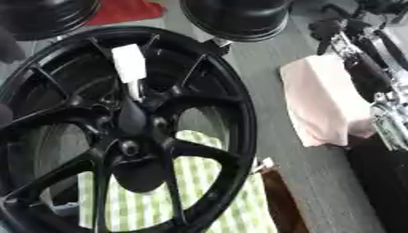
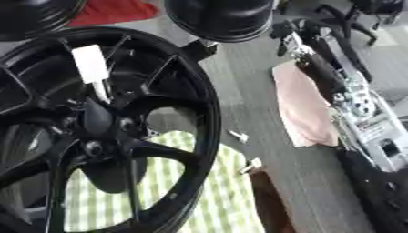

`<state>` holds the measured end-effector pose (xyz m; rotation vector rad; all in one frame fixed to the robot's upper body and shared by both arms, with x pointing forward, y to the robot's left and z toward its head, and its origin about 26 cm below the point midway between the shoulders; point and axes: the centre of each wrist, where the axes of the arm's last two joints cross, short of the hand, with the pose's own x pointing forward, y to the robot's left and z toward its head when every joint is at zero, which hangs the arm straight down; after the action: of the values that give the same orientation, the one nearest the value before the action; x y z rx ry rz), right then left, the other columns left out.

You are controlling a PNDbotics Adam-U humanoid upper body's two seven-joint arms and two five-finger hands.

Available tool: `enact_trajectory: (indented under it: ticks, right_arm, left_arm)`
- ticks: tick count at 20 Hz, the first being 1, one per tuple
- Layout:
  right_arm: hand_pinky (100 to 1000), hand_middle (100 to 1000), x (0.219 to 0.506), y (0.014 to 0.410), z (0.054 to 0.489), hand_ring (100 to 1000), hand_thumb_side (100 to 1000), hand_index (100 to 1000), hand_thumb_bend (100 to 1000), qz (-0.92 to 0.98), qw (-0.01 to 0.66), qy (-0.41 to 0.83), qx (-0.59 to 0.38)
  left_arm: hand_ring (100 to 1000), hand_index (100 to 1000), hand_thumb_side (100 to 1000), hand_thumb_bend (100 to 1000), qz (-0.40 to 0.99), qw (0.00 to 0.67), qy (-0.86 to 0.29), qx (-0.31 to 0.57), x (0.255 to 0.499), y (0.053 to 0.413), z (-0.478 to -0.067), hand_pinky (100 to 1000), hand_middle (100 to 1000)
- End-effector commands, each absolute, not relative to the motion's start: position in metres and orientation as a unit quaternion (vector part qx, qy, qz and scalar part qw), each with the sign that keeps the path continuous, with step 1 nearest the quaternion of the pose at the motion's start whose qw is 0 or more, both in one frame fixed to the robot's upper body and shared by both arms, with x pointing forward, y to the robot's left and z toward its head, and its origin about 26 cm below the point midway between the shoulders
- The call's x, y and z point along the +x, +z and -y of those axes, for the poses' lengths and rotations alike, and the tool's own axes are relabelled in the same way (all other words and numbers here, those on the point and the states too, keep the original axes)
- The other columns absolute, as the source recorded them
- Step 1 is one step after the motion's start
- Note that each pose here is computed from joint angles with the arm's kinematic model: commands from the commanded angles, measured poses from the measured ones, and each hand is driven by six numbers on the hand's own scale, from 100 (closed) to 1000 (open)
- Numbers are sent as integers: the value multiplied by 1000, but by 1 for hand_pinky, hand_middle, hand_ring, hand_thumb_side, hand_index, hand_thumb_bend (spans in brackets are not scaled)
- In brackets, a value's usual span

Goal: Pull the pin out of the wheel hub.

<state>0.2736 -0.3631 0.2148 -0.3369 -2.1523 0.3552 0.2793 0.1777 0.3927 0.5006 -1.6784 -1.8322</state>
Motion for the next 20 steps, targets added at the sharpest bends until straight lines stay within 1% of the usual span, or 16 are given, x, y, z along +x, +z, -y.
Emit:
enact_trajectory:
  ticks: [1,10,12,13,17,20]
  right_arm:
    - [935,377,273,230,361,891,615,608,100,878,431,160,-134]
    - [936,378,276,237,356,892,616,608,100,883,426,161,-116]
    - [936,378,277,238,355,892,617,607,100,883,426,162,-112]
    - [936,378,277,239,354,892,617,607,100,884,425,162,-111]
    - [937,378,279,242,352,893,620,607,100,886,421,165,-104]
    - [937,378,280,244,349,893,622,607,100,888,418,166,-99]
  left_arm:
    - [698,795,636,426,642,319,-668,199,282,400,-169,838,678]
    - [716,805,628,457,641,347,-653,206,297,397,-142,848,697]
    - [728,812,615,471,640,353,-649,212,301,396,-139,855,710]
    - [749,832,606,483,639,357,-647,215,304,395,-139,869,736]
    - [786,855,573,521,638,374,-632,233,314,390,-137,906,779]
    - [799,863,561,547,633,386,-625,244,323,385,-136,920,795]
